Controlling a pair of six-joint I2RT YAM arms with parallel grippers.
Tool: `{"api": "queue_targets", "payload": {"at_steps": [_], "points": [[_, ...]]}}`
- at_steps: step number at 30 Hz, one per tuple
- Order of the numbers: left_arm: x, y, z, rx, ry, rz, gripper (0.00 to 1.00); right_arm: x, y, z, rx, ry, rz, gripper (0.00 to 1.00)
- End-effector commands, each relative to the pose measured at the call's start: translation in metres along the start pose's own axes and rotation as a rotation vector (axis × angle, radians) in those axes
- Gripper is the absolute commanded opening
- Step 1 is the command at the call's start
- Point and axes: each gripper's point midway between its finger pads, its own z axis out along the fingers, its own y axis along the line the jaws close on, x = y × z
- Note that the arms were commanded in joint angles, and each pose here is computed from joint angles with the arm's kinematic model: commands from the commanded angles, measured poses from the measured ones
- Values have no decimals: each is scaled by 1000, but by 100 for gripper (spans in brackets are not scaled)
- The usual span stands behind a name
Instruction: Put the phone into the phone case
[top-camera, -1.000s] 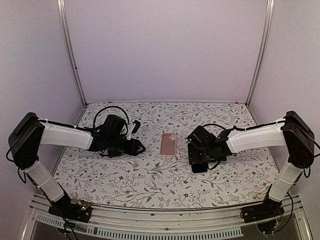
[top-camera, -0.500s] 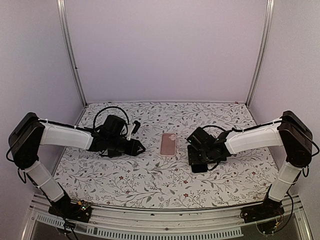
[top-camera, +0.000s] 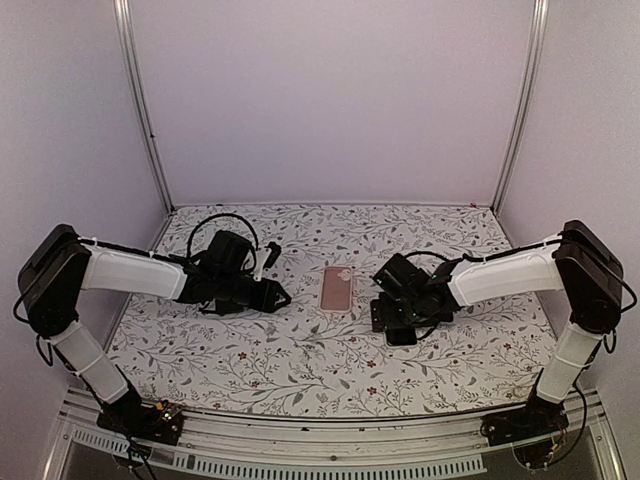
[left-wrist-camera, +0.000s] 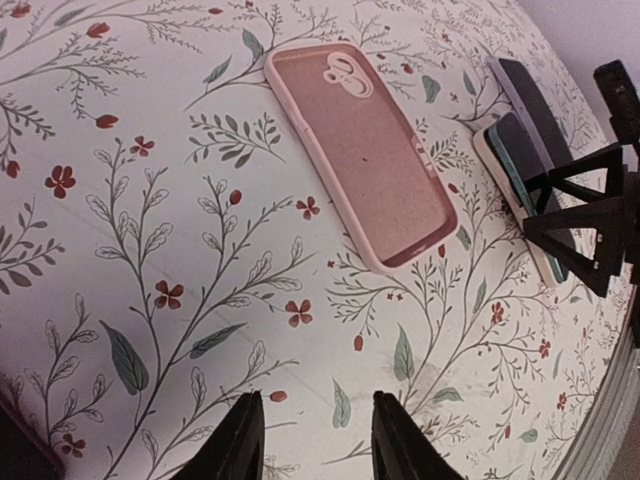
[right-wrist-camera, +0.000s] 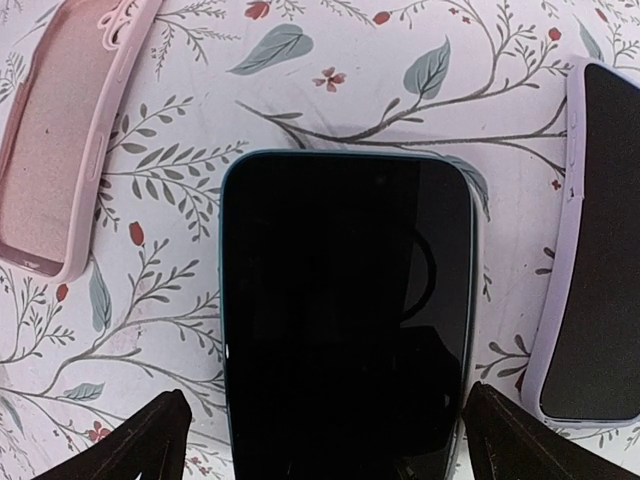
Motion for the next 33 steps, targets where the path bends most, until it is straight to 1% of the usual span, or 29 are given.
{"api": "queue_targets", "payload": {"at_steps": [1,5,9,14,21,26,28,32,33], "points": [[3,2,3,0,11,0,38,18,-12,8,26,110,-38,99],[4,3,3,-3,15,0,38,26,-24,11,95,146,-68,99],[5,4,3,-7,15,2,38,14,-27,3,115,110,-73,99],[5,4,3,-7,15,-1,38,8,-26,-3,128,110,-95,99],[6,5,4,-9,18,1,38,14,-16,7,68,161,-114,99],[7,5,4,-11,19,2,38,29,-11,22,25,225,-123,99],[7,6,3,-15,18,2,38,31,-10,25,16,238,-128,93],[7,6,2,-17,18,1,38,31,-9,25,11,238,-139,73],[7,7,2,-20,19,2,38,31,-9,25,10,238,-141,69]]}}
